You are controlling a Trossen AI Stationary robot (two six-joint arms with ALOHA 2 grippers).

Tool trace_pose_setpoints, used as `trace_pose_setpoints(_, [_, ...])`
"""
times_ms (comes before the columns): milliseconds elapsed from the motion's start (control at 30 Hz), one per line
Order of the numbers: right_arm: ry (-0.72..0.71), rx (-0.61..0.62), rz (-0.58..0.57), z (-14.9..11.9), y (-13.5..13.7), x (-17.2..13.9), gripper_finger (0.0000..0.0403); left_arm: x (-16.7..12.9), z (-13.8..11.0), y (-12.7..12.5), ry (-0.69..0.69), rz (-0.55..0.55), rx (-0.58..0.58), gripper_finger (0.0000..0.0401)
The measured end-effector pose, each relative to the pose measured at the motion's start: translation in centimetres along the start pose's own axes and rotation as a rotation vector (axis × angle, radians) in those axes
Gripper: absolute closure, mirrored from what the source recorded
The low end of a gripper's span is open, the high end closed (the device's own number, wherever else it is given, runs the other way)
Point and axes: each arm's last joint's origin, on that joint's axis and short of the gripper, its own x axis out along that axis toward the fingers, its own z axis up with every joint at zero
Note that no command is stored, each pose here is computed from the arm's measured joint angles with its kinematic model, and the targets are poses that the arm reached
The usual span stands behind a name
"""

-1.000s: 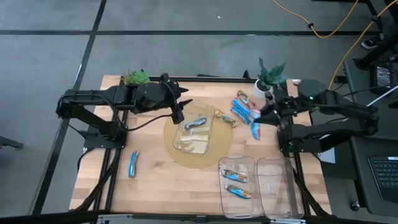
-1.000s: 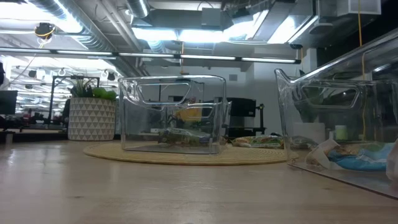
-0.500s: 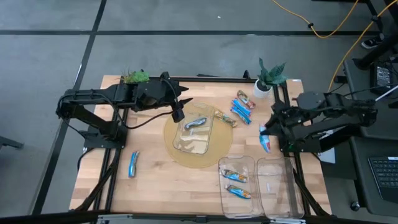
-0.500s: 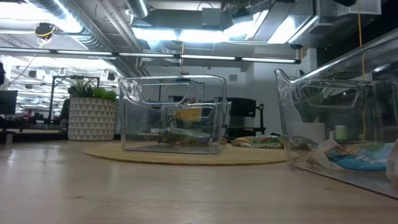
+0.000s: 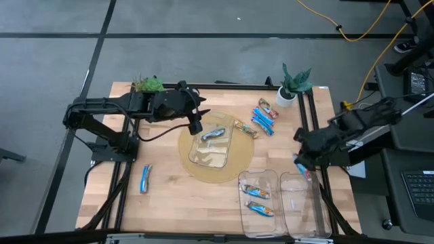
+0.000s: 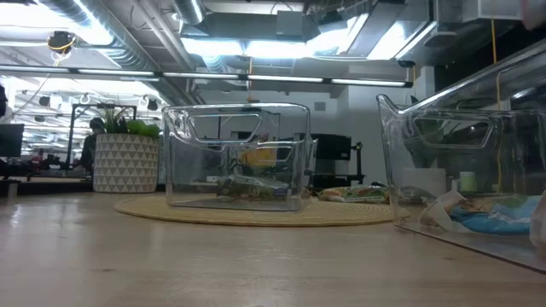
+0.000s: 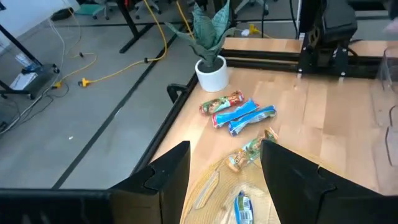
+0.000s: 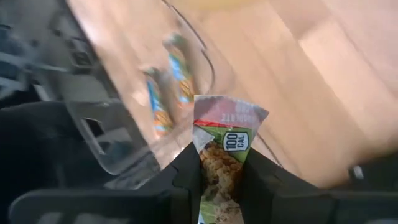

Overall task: Pick and place Granola Bars by type
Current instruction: Put the red granola bar pack into the bottom right transparent bin

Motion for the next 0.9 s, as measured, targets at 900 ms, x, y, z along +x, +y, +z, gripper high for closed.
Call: trace_pose_setpoints(900, [0.110, 0.016, -0.284, -6.5, 5.5, 8.9, 0.0321, 1.0, -1.0, -0.4, 0.099, 0.012, 0.048, 0.0215])
